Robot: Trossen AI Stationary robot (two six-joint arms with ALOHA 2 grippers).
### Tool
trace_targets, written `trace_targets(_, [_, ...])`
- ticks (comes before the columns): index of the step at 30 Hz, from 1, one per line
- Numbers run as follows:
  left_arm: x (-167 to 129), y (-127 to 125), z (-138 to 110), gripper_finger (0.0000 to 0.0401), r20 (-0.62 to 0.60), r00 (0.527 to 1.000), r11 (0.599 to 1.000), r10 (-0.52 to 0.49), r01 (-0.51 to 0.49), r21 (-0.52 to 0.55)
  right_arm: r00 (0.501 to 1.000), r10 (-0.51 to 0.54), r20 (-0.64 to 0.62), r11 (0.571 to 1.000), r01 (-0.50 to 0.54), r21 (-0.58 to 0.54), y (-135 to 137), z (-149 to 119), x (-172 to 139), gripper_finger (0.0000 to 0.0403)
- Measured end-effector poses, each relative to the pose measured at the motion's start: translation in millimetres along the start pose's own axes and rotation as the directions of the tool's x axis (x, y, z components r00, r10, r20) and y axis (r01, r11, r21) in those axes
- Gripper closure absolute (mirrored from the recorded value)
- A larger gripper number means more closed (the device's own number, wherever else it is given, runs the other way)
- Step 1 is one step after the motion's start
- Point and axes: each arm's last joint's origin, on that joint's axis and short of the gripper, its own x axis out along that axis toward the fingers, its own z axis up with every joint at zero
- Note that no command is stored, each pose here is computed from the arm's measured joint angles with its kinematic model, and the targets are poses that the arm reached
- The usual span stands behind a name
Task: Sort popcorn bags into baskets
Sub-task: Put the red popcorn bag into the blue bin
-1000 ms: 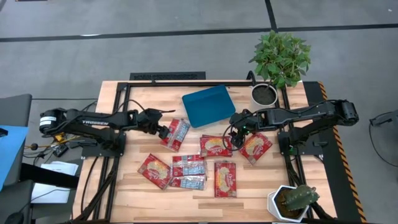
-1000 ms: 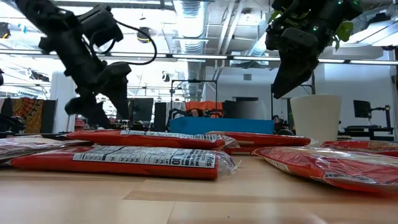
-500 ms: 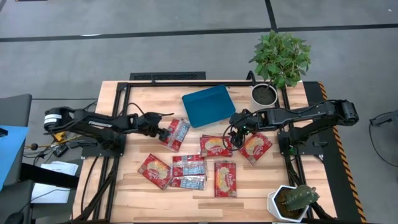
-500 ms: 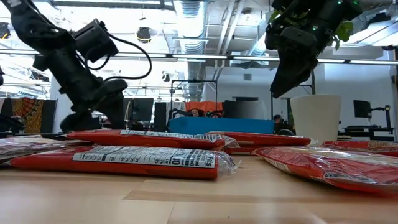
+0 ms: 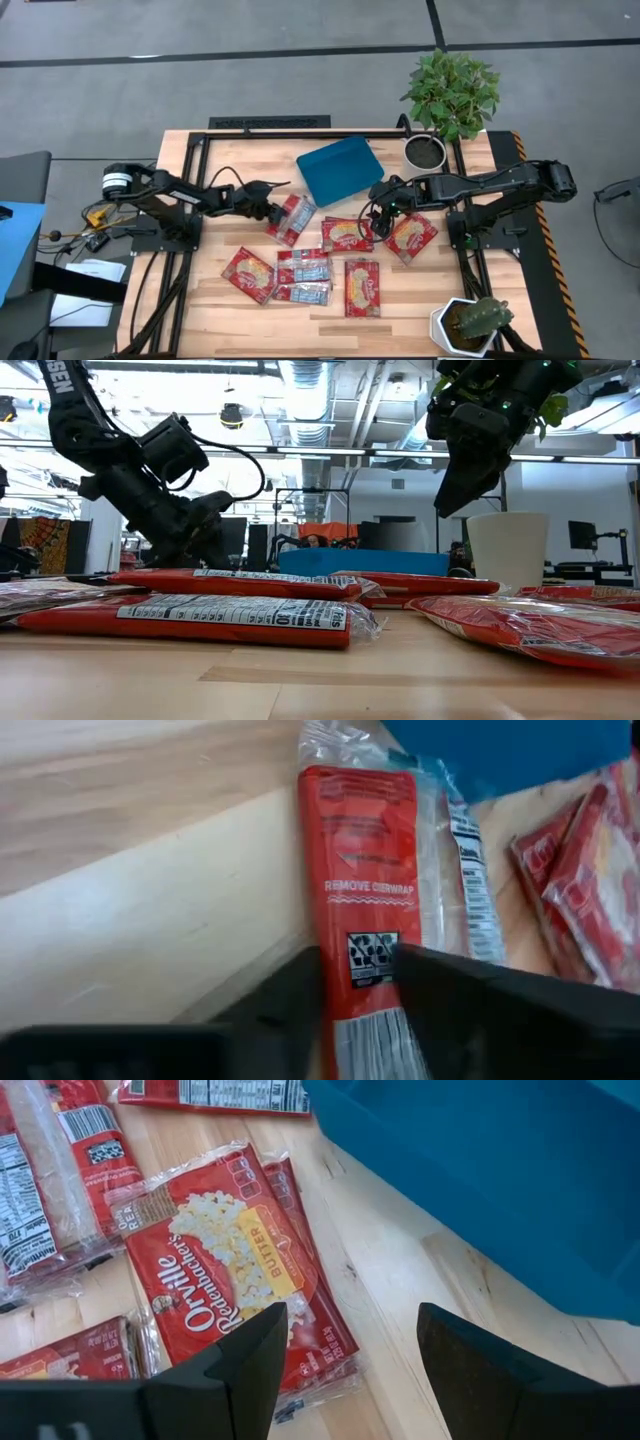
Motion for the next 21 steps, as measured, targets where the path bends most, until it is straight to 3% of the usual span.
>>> trace_targets(2, [0,0,-1,0.0365,-0.014,1.0,1.0,-0.006,0.007,0.017,1.0,0.0,0.0,1.0,0.0,0.0,0,0,0,0.0154])
trace_targets(4, [-1,0,-1,0.0388,-0.022,1.0,1.0,-0.015,0.015,0.008,1.0,0.0,0.0,1.0,0.0,0.0,0,0,0,0.0154])
trace_targets(8, [-2,-6,3,0.0398,-0.063,0.997,0.998,-0.044,0.041,-0.047,1.0,0.0,0.0,1.0,0.0,0.0,0,0,0,0.0154])
trace_targets(12, [-15,-29,15,0.0401,-0.116,0.981,0.979,-0.153,0.134,-0.155,1.0,0.0,0.0,1.0,0.0,0.0,0,0,0,0.0154])
trace_targets(14, [-26,-38,22,0.0401,-0.119,0.981,0.974,-0.154,0.13,-0.186,1.0,0.0,0.0,1.0,0.0,0.0,0,0,0,0.0154])
trace_targets(18, [-52,-51,35,0.0401,-0.058,0.991,0.972,-0.121,0.107,-0.208,1.0,0.0,0.003,1.0,0.0,0.001,0,0,0,0.0154])
trace_targets(21, [-71,-61,44,0.0401,0.042,0.988,0.96,-0.146,0.152,-0.236,1.0,0.001,0.005,1.0,-0.001,0.002,0,1,0,0.0154])
